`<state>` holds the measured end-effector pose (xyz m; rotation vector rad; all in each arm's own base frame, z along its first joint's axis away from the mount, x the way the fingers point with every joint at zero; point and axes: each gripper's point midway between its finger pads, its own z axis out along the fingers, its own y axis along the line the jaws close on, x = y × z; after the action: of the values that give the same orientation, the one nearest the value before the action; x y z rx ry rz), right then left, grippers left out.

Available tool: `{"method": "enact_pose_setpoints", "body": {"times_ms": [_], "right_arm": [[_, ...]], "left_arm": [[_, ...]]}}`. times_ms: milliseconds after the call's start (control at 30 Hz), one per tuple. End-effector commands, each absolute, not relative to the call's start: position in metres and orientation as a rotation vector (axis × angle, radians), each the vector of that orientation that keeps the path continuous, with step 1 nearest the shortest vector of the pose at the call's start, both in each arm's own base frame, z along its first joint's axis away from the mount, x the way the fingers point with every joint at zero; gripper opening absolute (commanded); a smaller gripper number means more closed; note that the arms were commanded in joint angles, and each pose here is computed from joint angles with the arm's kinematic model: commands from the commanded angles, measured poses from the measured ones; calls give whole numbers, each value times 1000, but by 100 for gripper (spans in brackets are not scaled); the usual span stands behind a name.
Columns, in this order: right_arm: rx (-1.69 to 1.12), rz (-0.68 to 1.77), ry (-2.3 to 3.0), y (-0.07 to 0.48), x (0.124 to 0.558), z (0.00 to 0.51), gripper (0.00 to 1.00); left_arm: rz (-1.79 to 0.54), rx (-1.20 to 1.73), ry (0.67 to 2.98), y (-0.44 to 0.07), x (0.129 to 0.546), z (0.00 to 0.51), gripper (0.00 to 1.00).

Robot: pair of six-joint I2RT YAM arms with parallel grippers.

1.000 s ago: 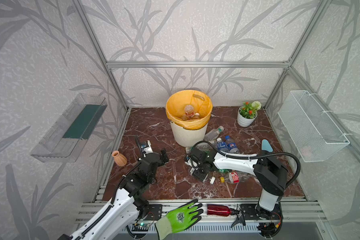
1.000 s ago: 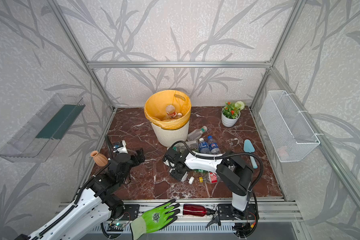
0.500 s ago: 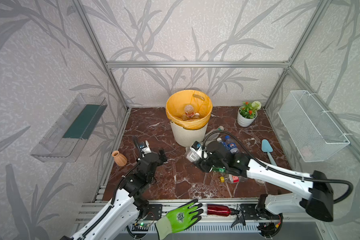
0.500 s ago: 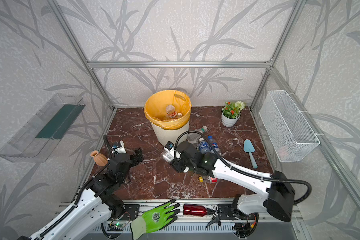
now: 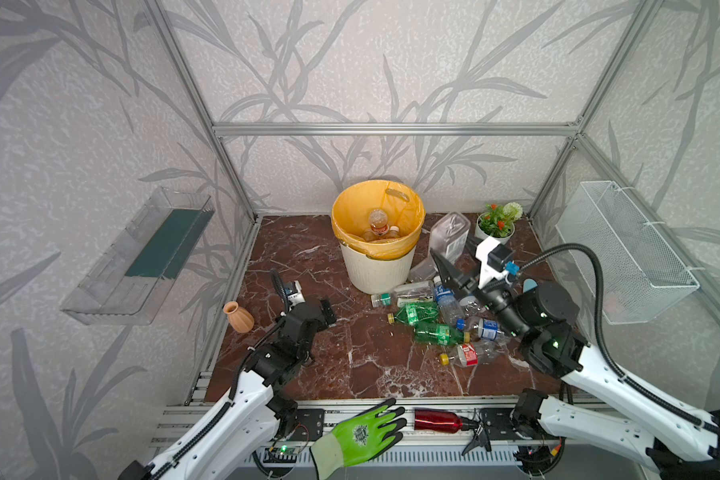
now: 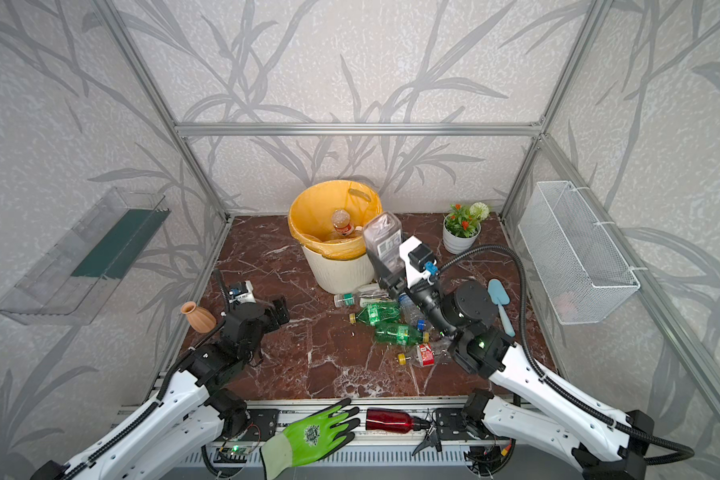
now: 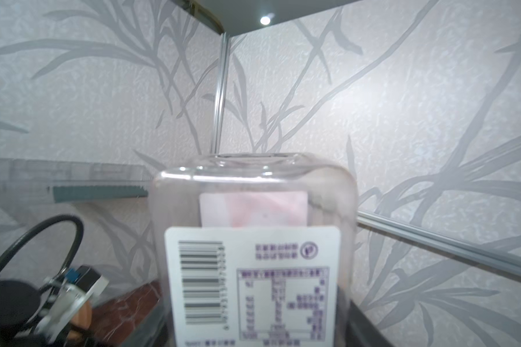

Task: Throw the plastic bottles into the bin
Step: 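Lift the square clear bottle over the bin with the right gripper and release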

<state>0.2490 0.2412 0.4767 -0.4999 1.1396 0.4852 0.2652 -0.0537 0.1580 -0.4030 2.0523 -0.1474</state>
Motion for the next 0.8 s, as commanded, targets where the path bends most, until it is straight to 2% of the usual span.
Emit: {"method": "enact_pose_setpoints", "body": {"times_ms": [0, 167, 233, 333, 400, 533, 667, 767], "right_arm": [[-508, 564, 1154, 272, 288, 487, 51], [-594, 646, 1376, 334, 366, 462, 57], [-634, 615, 1449, 351, 387, 446, 70], [-602, 549, 1468, 344, 401, 445, 86], [-575, 537, 1451, 333, 402, 455, 94], [-566, 466, 1435, 313, 393, 470, 99], [-537, 413, 1428, 289, 377, 474, 99], [-501, 374, 1463, 266, 366, 459, 99]], "left_arm": [[-204, -395, 2041, -63, 271, 175, 99], [-211, -356, 2080, -71, 275, 175, 99], [-208, -342, 2093, -72, 276, 175, 99], [-211, -320, 2096, -74, 274, 177, 99], [-214, -315, 2092, -73, 273, 178, 99], [-238, -270, 2090, -79, 272, 179, 99], [-263, -244, 2089, -83, 272, 182, 99], [-275, -212, 2083, -87, 272, 185, 99]]}}
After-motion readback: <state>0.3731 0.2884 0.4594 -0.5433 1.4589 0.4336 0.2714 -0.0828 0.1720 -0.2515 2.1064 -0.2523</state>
